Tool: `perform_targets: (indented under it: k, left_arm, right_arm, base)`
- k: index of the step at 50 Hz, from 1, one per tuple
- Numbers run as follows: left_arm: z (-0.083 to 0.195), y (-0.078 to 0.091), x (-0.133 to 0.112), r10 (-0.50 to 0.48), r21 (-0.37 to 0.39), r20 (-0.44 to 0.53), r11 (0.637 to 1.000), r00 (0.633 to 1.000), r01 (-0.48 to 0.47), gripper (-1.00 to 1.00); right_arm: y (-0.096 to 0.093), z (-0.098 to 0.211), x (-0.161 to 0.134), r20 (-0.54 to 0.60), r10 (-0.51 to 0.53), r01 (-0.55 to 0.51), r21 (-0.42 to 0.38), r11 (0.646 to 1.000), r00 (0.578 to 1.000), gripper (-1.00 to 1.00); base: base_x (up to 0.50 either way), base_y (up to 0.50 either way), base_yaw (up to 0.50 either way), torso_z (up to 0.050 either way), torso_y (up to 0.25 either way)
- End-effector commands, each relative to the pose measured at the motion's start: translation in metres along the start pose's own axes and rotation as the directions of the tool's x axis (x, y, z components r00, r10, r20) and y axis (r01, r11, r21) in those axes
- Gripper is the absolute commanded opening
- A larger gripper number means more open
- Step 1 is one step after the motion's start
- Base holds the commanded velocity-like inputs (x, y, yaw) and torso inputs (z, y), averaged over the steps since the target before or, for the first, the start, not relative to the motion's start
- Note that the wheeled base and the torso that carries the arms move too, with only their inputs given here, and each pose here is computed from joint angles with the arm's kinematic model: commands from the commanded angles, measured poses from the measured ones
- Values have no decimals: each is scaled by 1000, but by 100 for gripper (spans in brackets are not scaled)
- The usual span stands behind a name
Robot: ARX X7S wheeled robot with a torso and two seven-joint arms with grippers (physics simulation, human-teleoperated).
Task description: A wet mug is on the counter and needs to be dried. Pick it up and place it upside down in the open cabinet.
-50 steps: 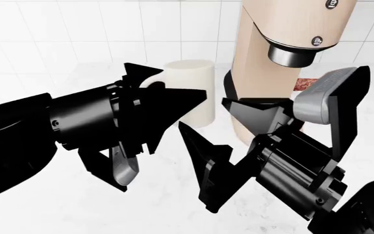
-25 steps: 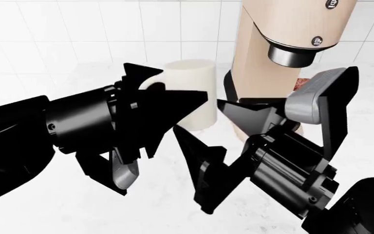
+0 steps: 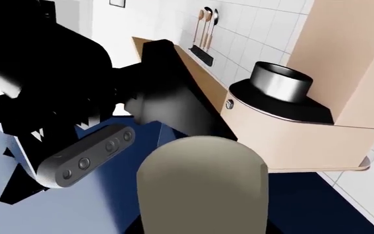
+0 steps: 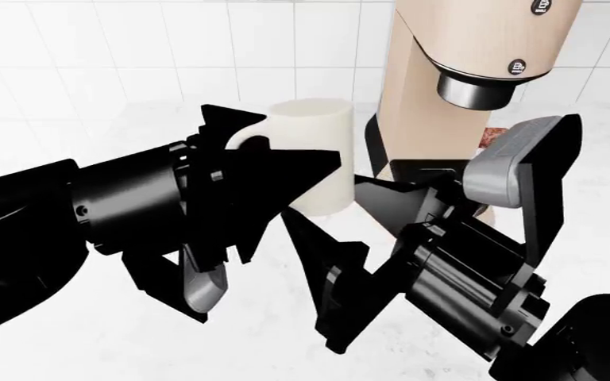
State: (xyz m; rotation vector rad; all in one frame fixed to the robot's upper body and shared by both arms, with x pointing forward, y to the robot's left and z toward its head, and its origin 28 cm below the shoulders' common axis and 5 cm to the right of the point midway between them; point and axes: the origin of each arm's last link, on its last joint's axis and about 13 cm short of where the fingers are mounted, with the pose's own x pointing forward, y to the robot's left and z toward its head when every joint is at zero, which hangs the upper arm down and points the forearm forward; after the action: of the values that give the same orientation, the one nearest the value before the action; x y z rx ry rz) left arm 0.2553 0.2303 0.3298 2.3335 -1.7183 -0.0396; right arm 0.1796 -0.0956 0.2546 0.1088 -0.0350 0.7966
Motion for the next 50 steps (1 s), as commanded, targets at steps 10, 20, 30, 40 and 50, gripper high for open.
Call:
perform_targets:
  k: [10,20,30,40,50]
  left_arm:
    - [-10,2,-2,42,-11,-66,999,997,-43,100]
    - [-14,0,-8,16,-2,-66,1000,998,-16,100]
    - [-21,-2,-13,-14,5,-85,1000,996,14,100]
    - [-37,8,-18,-10,26,-138,1000,990,14,100]
    - [-58,16,-28,-20,60,-216,998,976,34,100]
  right_arm:
    - [-5,-4,1,-16,-84,83,-38,996,996,-100]
    - [-6,-5,1,-13,-84,84,-38,996,996,-100]
    - [-6,-7,-2,-19,-88,88,-40,995,996,-100]
    - [-7,-10,-5,-28,-106,105,-38,994,994,-100]
    - [-8,-9,-6,-22,-116,114,-48,992,993,-100]
  base:
    - [0,0,0,0,0]
    - [0,0,0,0,0]
    - [0,0,0,0,0]
    - [0,0,0,0,0]
    - [0,0,0,1,1]
